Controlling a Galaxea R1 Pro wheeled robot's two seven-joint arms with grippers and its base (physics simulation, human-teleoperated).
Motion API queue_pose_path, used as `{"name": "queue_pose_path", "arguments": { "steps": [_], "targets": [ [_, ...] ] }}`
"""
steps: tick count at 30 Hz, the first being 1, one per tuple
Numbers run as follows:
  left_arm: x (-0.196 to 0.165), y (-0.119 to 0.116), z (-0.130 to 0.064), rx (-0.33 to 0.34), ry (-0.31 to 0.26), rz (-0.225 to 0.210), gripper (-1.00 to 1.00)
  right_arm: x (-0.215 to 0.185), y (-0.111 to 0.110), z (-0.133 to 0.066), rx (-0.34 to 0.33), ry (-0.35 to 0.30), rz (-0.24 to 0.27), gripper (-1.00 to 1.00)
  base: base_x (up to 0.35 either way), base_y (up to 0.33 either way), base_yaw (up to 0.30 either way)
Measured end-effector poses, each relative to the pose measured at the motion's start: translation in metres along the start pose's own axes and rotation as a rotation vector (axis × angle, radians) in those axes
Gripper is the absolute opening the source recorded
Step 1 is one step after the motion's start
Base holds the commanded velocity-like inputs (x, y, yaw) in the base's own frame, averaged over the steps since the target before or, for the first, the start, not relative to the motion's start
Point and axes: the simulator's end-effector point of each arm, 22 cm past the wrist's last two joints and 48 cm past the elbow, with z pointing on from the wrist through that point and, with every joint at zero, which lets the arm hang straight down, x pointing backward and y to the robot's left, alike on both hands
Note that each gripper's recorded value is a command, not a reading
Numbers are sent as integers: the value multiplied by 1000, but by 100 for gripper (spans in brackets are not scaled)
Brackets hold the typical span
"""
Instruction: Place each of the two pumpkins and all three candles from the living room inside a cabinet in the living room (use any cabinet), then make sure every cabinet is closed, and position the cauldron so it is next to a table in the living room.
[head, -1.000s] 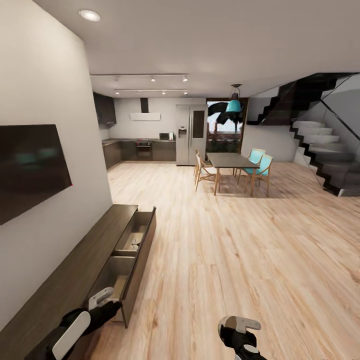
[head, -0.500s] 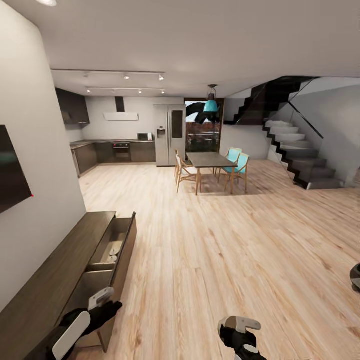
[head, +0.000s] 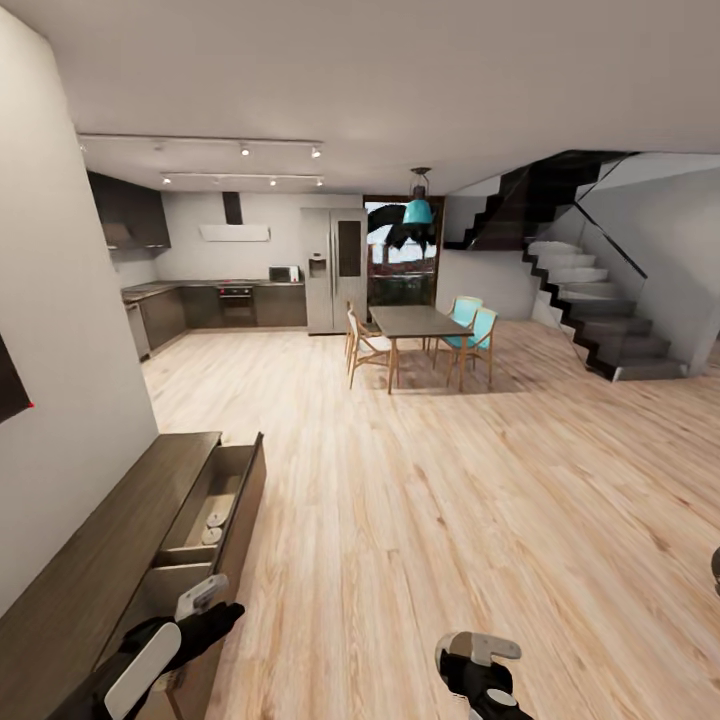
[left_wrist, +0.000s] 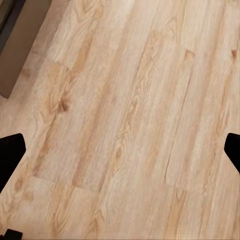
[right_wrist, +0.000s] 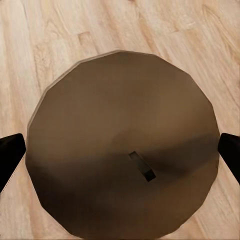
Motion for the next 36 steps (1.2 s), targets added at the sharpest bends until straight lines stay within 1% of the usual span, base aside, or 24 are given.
{"name": "queue_pose_path", "arguments": {
  "steps": [11, 19, 23, 31, 34, 36],
  "targets": [
    [5, 2, 3, -5, 11, 3, 100, 6, 2, 1, -2, 14, 1, -100, 337, 0, 0],
    [5, 3, 4, -7, 12, 3, 100, 6, 1, 2, 1, 11, 1, -100, 337, 0, 0],
    [7, 4, 5, -9, 16, 3, 100, 10, 0, 2, 3, 22, 4, -100, 337, 0, 0],
    [12, 7, 9, -16, 28, 1, 100, 24, -5, 4, 22, 62, 57, -100, 337, 0, 0],
    [21, 18, 13, -40, 48, 0, 100, 28, -7, 5, 26, 73, 63, -100, 337, 0, 0],
    [25, 26, 16, -59, 45, -4, 100, 34, -7, 5, 28, 93, 61, -100, 337, 0, 0]
  ]
}}
